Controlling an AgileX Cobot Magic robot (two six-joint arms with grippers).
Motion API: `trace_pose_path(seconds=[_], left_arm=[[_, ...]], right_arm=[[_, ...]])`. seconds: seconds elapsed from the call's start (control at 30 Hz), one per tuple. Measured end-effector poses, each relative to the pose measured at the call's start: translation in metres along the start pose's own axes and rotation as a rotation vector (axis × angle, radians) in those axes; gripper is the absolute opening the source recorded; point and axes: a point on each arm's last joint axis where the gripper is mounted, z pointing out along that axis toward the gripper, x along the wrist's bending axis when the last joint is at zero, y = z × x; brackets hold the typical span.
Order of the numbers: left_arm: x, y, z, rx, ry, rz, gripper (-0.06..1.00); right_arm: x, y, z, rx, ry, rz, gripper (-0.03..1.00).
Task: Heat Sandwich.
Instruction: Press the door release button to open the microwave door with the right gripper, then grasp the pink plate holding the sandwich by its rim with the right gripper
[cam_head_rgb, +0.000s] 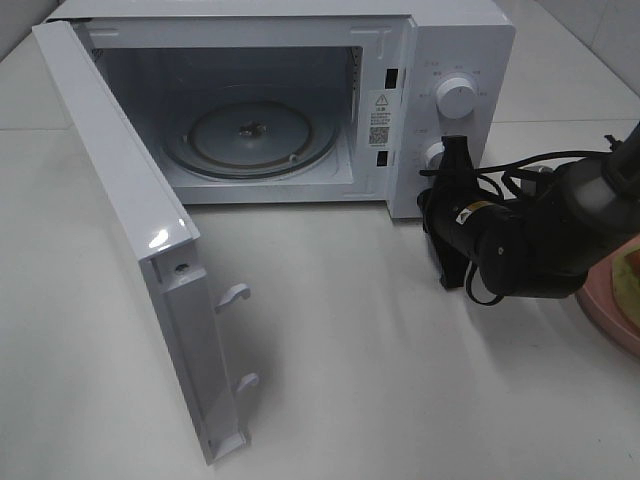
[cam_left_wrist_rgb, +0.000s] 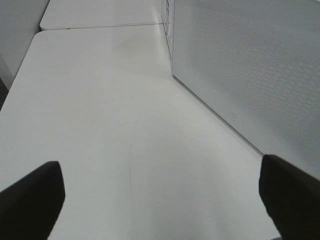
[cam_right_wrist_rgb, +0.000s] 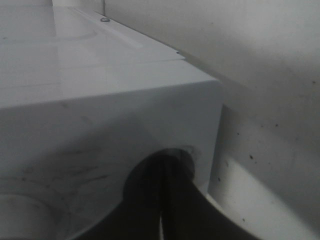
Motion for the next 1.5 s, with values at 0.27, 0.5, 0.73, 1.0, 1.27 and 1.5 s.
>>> trace_pose_path(seconds=[0.27, 0.5, 0.73, 1.0, 1.27, 1.5], left_arm=[[0.0, 0.0, 0.0, 0.0, 0.0, 0.0, 0.99], [0.0, 0.0, 0.0, 0.0, 0.0, 0.0, 0.99], [0.0, 0.0, 0.0, 0.0, 0.0, 0.0, 0.99], [0.0, 0.0, 0.0, 0.0, 0.0, 0.0, 0.99], [0.0, 0.0, 0.0, 0.0, 0.0, 0.0, 0.99], [0.0, 0.0, 0.0, 0.0, 0.0, 0.0, 0.99]], right_arm=[[0.003, 0.005, -0.014, 0.011, 0.01, -0.009, 0.01], [0.008, 0.006, -0.026, 0.039, 0.029, -0.012, 0.01], [0.004, 0.009, -0.044, 0.062, 0.009, -0.018, 0.01], [0.002, 0.015, -0.074, 0.085, -0.013, -0.041, 0.01], [0.013, 0.015, -0.097, 0.138, -0.073, -0.1, 0.01], [0.027, 0.015, -0.116, 0.179, -0.123, -0.27, 0.02]])
